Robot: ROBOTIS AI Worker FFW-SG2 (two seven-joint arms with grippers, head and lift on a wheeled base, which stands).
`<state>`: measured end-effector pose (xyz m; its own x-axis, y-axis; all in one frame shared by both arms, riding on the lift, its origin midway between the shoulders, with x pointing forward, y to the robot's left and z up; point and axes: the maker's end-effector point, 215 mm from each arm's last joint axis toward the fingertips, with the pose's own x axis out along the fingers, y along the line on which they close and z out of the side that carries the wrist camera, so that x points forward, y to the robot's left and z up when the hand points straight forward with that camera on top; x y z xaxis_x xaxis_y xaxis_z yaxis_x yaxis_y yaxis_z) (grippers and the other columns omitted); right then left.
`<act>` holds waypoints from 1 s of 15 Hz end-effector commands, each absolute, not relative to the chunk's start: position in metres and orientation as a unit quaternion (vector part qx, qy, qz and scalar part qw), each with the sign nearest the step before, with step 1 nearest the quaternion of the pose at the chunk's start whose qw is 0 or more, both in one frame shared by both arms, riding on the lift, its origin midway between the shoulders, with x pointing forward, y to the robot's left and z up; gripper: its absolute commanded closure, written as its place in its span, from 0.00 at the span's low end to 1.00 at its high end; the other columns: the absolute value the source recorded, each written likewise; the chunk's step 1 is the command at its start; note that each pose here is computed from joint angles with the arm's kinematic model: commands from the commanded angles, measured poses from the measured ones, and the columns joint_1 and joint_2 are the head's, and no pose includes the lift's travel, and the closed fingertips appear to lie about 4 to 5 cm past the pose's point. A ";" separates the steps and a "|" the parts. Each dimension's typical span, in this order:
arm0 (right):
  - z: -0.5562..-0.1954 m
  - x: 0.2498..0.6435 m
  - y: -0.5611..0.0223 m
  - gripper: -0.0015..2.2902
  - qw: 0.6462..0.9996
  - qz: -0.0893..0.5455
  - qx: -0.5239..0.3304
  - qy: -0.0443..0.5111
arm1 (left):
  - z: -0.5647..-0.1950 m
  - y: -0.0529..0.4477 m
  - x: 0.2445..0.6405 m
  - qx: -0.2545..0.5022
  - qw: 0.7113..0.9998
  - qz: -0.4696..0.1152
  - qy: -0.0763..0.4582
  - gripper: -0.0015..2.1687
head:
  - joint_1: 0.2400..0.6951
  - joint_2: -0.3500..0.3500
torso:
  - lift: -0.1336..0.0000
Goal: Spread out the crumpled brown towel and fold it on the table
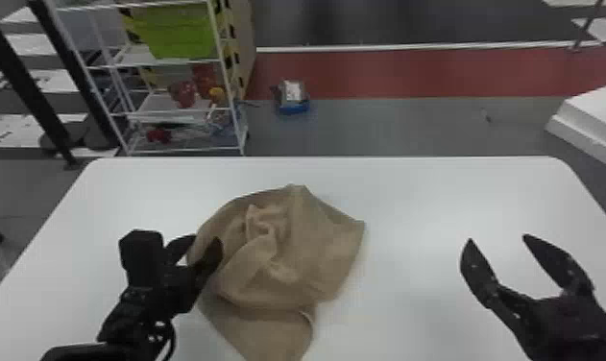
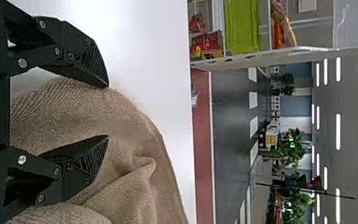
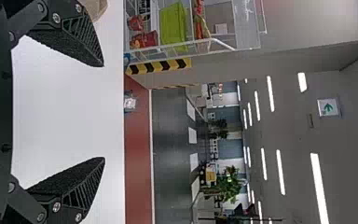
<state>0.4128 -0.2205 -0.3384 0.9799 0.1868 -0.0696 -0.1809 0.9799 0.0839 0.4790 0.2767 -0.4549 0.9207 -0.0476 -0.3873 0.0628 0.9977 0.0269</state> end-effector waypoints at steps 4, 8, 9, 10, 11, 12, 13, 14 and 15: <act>-0.332 0.413 -0.222 0.08 0.994 0.093 0.042 0.029 | -0.457 0.279 0.471 0.021 0.978 -0.019 0.207 0.79 | 1.00 0.60 | 0.07; -0.331 0.412 -0.220 0.08 0.993 0.100 0.048 0.028 | -0.401 0.269 0.464 0.030 0.989 -0.014 0.147 0.82 | 1.00 0.61 | 0.07; -0.331 0.412 -0.219 0.08 0.993 0.101 0.048 0.028 | -0.381 0.263 0.461 0.024 0.991 -0.018 0.130 0.82 | 1.00 0.61 | 0.07; -0.332 0.412 -0.219 0.08 0.993 0.102 0.048 0.030 | -0.361 0.256 0.458 0.021 0.993 -0.023 0.112 0.82 | 1.00 0.60 | 0.07; -0.335 0.412 -0.219 0.08 0.993 0.103 0.048 0.033 | -0.335 0.250 0.453 0.016 0.995 -0.029 0.092 0.83 | 1.00 0.59 | 0.07; -0.340 0.411 -0.220 0.08 0.993 0.103 0.048 0.038 | -0.307 0.244 0.447 0.008 0.997 -0.037 0.069 0.83 | 1.00 0.58 | 0.07; -0.343 0.411 -0.219 0.08 0.992 0.106 0.049 0.041 | -0.283 0.242 0.440 0.002 0.998 -0.041 0.054 0.83 | 1.00 0.57 | 0.07; -0.347 0.412 -0.219 0.08 0.992 0.107 0.050 0.046 | -0.261 0.241 0.430 -0.007 0.998 -0.046 0.047 0.83 | 1.00 0.56 | 0.07; -0.349 0.412 -0.217 0.08 0.991 0.111 0.051 0.049 | -0.245 0.240 0.421 -0.016 0.997 -0.053 0.049 0.82 | 1.00 0.55 | 0.07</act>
